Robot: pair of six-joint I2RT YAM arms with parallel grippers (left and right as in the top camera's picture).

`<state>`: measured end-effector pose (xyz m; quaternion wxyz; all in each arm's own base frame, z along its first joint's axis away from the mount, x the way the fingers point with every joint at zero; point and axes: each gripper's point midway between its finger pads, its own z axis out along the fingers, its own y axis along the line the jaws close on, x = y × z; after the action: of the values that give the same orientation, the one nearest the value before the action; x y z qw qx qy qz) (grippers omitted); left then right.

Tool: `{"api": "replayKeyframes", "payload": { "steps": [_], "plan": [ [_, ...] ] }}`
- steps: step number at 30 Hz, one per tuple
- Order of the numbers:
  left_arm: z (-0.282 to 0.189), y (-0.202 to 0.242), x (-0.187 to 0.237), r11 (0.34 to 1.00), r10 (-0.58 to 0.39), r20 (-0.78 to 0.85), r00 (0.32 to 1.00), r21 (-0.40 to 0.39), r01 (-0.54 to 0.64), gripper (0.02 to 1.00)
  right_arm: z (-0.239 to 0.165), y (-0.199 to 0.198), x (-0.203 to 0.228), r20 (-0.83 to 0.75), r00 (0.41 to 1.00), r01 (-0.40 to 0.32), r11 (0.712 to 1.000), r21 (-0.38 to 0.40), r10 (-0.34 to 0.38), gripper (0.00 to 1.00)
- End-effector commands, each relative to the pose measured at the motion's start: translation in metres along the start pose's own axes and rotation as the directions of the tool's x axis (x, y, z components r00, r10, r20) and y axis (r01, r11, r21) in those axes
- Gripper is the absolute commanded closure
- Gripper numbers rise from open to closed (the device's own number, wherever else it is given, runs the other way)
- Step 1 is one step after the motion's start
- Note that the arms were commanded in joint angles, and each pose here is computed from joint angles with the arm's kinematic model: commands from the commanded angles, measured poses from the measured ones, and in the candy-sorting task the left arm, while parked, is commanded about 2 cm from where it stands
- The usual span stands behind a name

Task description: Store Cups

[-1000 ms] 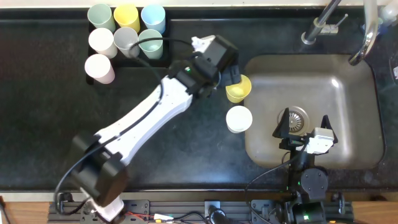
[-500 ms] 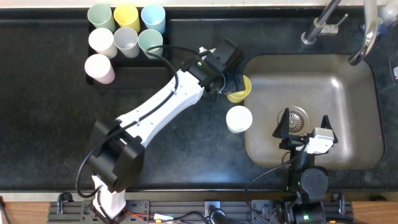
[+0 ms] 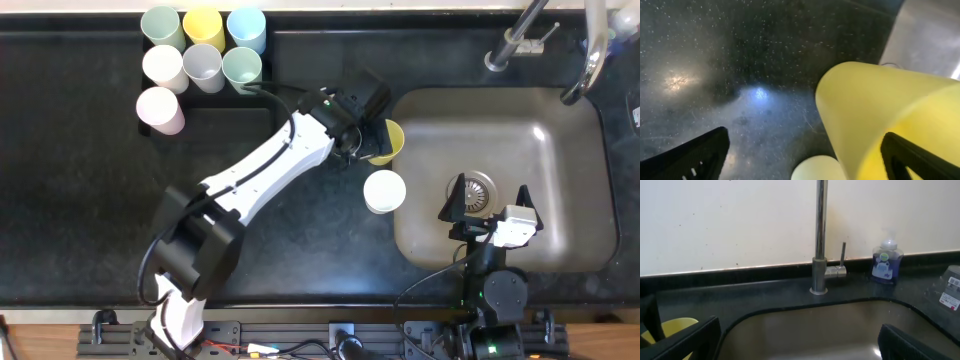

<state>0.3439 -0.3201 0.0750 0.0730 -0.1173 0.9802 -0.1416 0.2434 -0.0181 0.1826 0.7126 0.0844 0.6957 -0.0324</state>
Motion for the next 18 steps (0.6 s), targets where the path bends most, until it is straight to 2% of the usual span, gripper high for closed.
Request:
{"api": "replayKeyframes", "payload": {
  "steps": [1, 2, 3, 6, 12, 16, 18],
  "plan": [
    [-0.005, -0.006, -0.009, 1.000, -0.011, 0.025, 1.000, 0.015, 0.010, 0.542, 0.000, 0.000, 0.004, -0.001, 1.000, 0.000, 1.000, 0.001, 0.000, 0.005],
    [-0.005, -0.006, -0.011, 1.000, -0.011, 0.032, 0.999, 0.016, 0.011, 0.853, 0.000, 0.000, 0.004, -0.001, 1.000, 0.000, 1.000, 0.001, 0.000, 0.005],
    [-0.005, -0.005, -0.013, 1.000, -0.014, 0.040, 0.999, 0.016, 0.013, 0.910, 0.000, 0.000, 0.004, -0.002, 1.000, 0.001, 1.000, 0.001, -0.001, 0.003],
    [-0.010, -0.005, -0.023, 1.000, -0.023, 0.067, 0.997, 0.019, 0.022, 0.982, 0.000, 0.000, 0.004, -0.002, 1.000, 0.001, 1.000, 0.001, -0.001, 0.005],
    [-0.053, 0.002, -0.059, 0.998, -0.057, 0.190, 0.980, 0.008, 0.057, 0.982, 0.000, 0.000, 0.004, -0.001, 1.000, 0.000, 1.000, 0.001, 0.000, 0.003],
    [-0.095, 0.039, -0.083, 0.990, -0.133, 0.241, 0.961, -0.019, 0.142, 0.982, 0.000, 0.000, 0.004, -0.002, 1.000, 0.001, 1.000, 0.001, -0.001, 0.003],
    [-0.116, 0.073, -0.095, 0.969, -0.225, 0.248, 0.942, -0.043, 0.243, 0.982, 0.000, 0.000, 0.004, -0.001, 1.000, 0.000, 1.000, 0.001, 0.000, 0.003]
  ]
}}
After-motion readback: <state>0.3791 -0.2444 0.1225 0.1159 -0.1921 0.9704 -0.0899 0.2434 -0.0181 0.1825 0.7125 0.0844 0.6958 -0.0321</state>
